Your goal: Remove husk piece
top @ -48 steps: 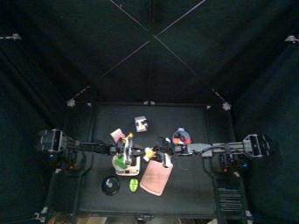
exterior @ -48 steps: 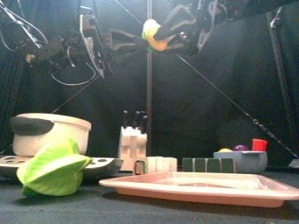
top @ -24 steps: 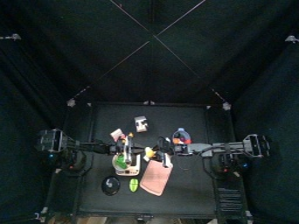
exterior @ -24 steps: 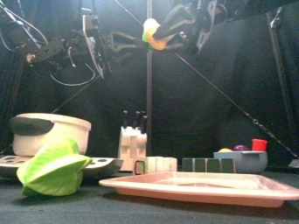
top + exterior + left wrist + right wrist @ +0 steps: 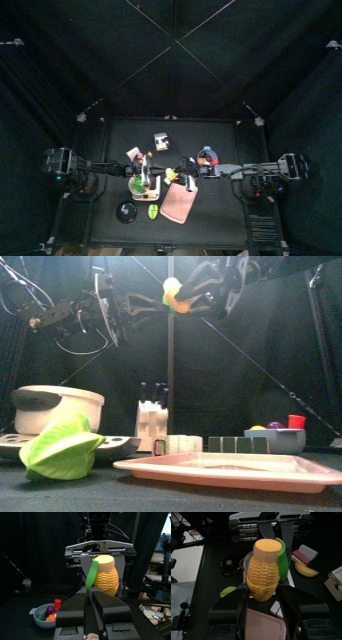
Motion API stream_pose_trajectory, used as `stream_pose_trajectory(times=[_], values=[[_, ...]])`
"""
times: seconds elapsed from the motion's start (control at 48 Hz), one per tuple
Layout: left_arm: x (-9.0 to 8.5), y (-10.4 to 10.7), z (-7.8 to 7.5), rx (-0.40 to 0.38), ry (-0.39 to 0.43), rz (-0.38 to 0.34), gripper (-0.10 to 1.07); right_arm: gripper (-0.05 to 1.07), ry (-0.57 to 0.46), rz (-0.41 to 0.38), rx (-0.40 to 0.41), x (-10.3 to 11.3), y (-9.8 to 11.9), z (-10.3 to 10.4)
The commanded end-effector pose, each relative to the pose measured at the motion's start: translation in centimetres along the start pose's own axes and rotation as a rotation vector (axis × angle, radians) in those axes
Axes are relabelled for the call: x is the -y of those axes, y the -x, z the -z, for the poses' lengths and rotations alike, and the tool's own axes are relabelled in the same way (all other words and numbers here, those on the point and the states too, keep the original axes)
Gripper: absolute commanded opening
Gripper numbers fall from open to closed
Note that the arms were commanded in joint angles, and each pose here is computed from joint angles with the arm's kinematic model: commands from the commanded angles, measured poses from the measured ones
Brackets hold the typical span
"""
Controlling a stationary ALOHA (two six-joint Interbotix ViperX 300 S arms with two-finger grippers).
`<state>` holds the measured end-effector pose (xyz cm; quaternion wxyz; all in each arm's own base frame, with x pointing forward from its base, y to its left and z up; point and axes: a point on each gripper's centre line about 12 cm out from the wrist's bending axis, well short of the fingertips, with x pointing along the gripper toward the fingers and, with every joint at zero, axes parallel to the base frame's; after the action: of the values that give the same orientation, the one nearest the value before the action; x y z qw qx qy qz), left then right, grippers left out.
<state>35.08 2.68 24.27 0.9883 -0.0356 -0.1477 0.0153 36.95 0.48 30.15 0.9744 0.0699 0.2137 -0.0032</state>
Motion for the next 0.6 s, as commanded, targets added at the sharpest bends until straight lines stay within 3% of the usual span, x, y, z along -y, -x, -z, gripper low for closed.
stream_pose_trajectory(times=[0.0,0.583], values=[[-0.39,-0.16,-1.09,0.052,0.002,-0.014,0.47,0.41,0.004,-0.008,0.027,-0.29,0.71,-0.78],[-1.19,0.52,-1.14,0.068,-0.005,-0.038,0.47,0.41,0.0,-0.009,0.022,-0.32,0.72,-0.56]])
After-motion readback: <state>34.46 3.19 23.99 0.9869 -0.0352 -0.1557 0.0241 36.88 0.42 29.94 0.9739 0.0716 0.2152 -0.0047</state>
